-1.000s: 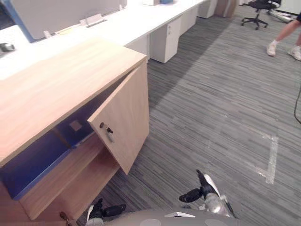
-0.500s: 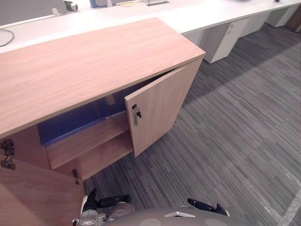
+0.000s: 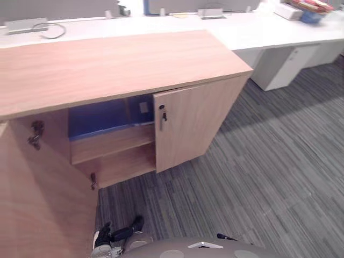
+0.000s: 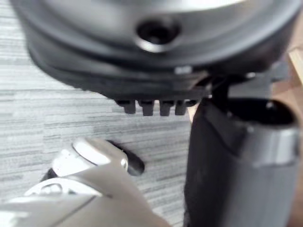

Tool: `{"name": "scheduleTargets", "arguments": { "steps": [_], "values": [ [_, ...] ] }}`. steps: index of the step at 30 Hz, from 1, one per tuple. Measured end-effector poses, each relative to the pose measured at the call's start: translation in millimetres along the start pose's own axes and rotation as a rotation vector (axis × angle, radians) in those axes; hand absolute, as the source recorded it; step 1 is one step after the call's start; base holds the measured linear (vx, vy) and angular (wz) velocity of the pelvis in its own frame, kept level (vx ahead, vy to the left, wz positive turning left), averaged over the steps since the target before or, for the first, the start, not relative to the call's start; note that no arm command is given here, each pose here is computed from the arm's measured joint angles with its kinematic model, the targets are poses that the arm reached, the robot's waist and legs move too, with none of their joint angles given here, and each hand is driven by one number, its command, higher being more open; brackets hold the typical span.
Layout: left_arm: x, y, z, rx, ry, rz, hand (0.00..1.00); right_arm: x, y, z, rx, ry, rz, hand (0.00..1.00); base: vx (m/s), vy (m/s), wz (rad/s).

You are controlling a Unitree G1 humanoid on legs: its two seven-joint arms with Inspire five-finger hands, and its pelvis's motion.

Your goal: Walk over to the cabinet, pick up the folder, carry it to the office cabinet, place the folder inside the office cabinet, then close the office cabinet door

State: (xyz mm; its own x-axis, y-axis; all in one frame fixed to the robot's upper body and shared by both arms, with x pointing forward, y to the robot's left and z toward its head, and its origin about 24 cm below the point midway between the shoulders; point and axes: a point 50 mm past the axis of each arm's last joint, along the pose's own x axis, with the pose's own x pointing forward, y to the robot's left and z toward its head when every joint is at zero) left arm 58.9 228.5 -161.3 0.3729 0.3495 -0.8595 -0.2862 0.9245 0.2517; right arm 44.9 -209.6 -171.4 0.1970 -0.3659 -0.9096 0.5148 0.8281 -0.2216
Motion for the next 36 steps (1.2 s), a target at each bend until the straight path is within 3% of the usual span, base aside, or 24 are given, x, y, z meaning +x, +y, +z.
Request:
{"name": "scheduleTargets", "arguments": {
  "steps": [7,11,14,20,26,33,36],
  "values": [
    [4,-1,24,-0.027,-0.071,0.003,1.00,3,7,18,0.098,-0.022,-0.002,1.00,-0.10,0.057,0.89],
    [3,-16,26,-0.042,-0.073,-0.030,1.00,5,2,36,0.153,-0.060,-0.015,1.00,-0.05,0.171,0.85],
    [6,-12,35,-0.036,-0.091,-0.023,1.00,4,9,30,0.174,-0.034,-0.005,1.00,-0.03,0.123,1.28],
    [0,-8,3,-0.034,0.018,-0.011,1.00,2,24,37,0.178,-0.051,0.031,1.00,0.00,0.062,0.48],
    [-1,-7,-2,-0.027,0.030,-0.014,1.00,1,28,42,0.119,-0.074,0.048,1.00,0.01,-0.015,-0.07],
    [-2,-9,-5,0.000,0.037,-0.027,1.00,2,19,37,0.113,-0.065,0.024,1.00,0.07,-0.034,0.16],
    [-2,-16,-2,0.085,0.017,-0.060,1.00,4,0,34,0.103,-0.077,-0.016,1.00,0.16,0.023,0.90]
  ]
}}
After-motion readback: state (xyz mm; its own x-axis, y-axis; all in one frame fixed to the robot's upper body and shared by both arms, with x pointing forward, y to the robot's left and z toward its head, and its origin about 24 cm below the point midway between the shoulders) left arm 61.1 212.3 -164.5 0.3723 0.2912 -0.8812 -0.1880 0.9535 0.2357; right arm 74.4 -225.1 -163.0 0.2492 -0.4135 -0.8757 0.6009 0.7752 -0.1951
